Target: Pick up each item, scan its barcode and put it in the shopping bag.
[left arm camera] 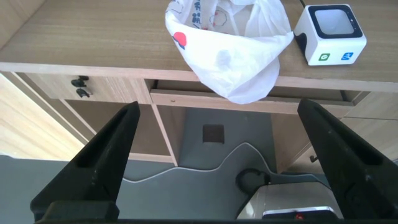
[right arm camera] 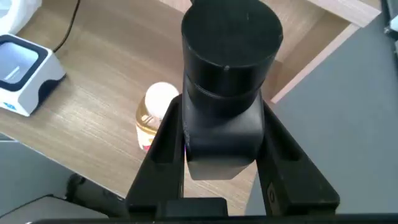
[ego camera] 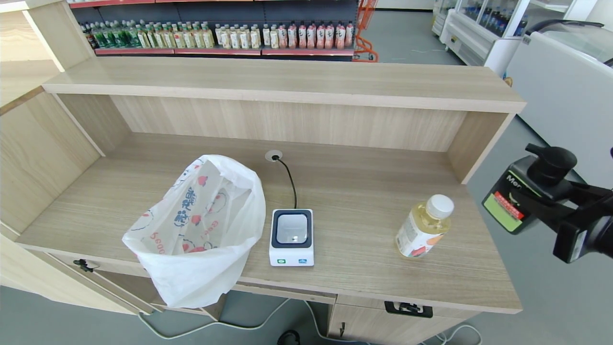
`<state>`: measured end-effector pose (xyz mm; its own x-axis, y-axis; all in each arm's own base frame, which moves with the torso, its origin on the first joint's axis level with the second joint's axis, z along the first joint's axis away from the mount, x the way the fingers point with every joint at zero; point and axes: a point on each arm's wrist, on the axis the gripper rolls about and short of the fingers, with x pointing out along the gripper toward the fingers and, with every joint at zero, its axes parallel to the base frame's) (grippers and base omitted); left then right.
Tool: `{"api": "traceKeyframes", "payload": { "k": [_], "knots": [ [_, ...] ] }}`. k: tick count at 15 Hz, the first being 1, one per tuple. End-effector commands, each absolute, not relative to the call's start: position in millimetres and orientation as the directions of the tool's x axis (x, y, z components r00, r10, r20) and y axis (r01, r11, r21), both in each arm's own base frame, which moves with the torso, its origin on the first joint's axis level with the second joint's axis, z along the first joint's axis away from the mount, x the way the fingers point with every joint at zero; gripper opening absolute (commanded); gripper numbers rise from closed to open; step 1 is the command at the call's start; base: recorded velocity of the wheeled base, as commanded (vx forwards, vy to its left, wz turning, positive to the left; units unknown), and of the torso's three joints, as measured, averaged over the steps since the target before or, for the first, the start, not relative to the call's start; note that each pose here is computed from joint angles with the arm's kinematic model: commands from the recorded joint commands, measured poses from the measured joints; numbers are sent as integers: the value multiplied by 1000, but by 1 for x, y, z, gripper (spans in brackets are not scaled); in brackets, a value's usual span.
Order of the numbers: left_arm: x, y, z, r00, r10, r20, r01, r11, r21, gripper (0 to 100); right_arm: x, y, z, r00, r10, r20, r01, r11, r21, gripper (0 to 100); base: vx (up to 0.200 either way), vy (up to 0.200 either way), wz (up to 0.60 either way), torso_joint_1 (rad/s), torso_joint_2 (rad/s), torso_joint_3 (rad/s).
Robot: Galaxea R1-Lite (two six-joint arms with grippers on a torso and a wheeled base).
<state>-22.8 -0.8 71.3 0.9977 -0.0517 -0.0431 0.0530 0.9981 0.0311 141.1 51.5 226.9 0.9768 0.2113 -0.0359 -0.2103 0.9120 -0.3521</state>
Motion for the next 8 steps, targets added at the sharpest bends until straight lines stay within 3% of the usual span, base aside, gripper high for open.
{"api": "traceKeyframes", "payload": {
  "k": [1,4,6,8],
  "knots": [
    [-23,-1,71,998,-52,-43,54,998,32,100,134,46,234,981,192,14,-176,922,-346,0,0,0,0,0,0,0],
    [-23,-1,71,998,-52,-43,53,998,30,100,136,45,244,982,184,50,-163,947,-278,0,0,0,0,0,0,0],
    [-23,-1,71,998,-52,-43,53,998,30,100,139,62,260,930,359,80,-353,933,-73,0,0,0,0,0,0,0],
    [-23,-1,71,998,-52,-43,54,998,32,100,135,74,262,853,517,70,-522,846,111,0,0,0,0,0,0,0]
  ]
}}
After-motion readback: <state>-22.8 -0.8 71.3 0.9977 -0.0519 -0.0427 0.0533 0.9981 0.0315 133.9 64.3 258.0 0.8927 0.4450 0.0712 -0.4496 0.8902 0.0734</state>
